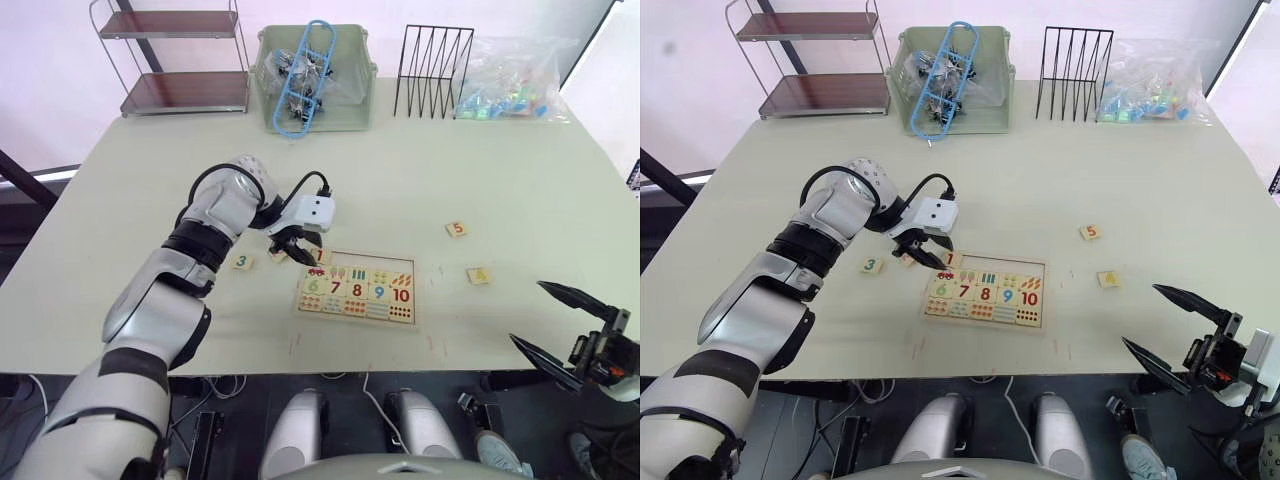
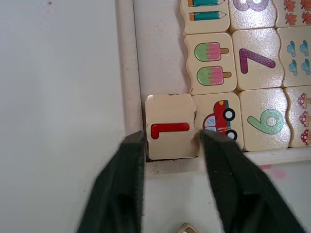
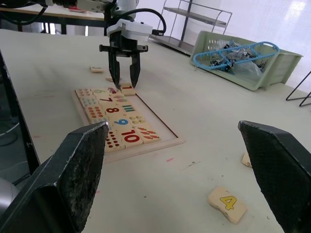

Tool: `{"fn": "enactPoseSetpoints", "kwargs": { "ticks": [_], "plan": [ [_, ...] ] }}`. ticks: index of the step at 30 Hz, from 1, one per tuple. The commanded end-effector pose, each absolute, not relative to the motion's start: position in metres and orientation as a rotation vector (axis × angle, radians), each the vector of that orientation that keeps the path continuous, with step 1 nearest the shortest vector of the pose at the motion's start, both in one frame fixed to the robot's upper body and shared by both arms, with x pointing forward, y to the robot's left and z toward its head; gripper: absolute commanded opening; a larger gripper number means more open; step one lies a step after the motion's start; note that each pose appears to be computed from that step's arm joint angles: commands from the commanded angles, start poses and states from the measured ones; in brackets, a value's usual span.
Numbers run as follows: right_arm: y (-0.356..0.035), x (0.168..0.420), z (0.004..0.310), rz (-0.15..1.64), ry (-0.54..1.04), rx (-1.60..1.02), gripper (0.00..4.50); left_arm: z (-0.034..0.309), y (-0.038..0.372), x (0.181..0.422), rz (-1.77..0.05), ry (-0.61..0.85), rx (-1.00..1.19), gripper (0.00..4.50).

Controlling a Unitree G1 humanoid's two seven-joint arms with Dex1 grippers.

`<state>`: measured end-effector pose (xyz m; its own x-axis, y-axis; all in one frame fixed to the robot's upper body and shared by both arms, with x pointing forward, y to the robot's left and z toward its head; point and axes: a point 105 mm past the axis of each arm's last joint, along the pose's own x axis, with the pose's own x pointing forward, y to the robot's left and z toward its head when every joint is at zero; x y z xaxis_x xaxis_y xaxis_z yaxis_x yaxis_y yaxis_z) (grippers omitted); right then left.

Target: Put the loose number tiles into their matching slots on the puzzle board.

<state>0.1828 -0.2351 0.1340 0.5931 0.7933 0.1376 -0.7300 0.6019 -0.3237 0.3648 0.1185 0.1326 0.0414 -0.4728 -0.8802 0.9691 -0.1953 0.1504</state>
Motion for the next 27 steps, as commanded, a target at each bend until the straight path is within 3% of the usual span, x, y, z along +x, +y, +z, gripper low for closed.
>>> {"fn": "enactPoseSetpoints", "kwargs": {
  "ticks": [1, 3, 4, 20, 25, 27],
  "plan": [
    [-0.232, 0.182, 0.142, 0.91, -0.299, -0.27, 4.5, 0.142, 0.117, 0.365, -1.491, 0.635, 1.05, 3.89],
    [-0.231, 0.182, 0.143, 0.911, -0.299, -0.271, 4.5, 0.145, 0.117, 0.366, -1.482, 0.631, 1.042, 4.45],
    [-0.231, 0.182, 0.143, 0.911, -0.3, -0.271, 4.5, 0.147, 0.118, 0.367, -1.477, 0.629, 1.038, 4.48],
    [-0.228, 0.183, 0.144, 0.91, -0.3, -0.266, 4.5, 0.179, 0.121, 0.378, -1.426, 0.536, 0.762, 4.48],
    [-0.228, 0.184, 0.143, 0.91, -0.301, -0.264, 4.5, 0.175, 0.13, 0.387, -1.356, 0.498, 0.741, 2.91],
    [-0.228, 0.185, 0.142, 0.911, -0.302, -0.264, 4.5, 0.171, 0.133, 0.387, -1.356, 0.487, 0.735, 1.75]
  ]
}}
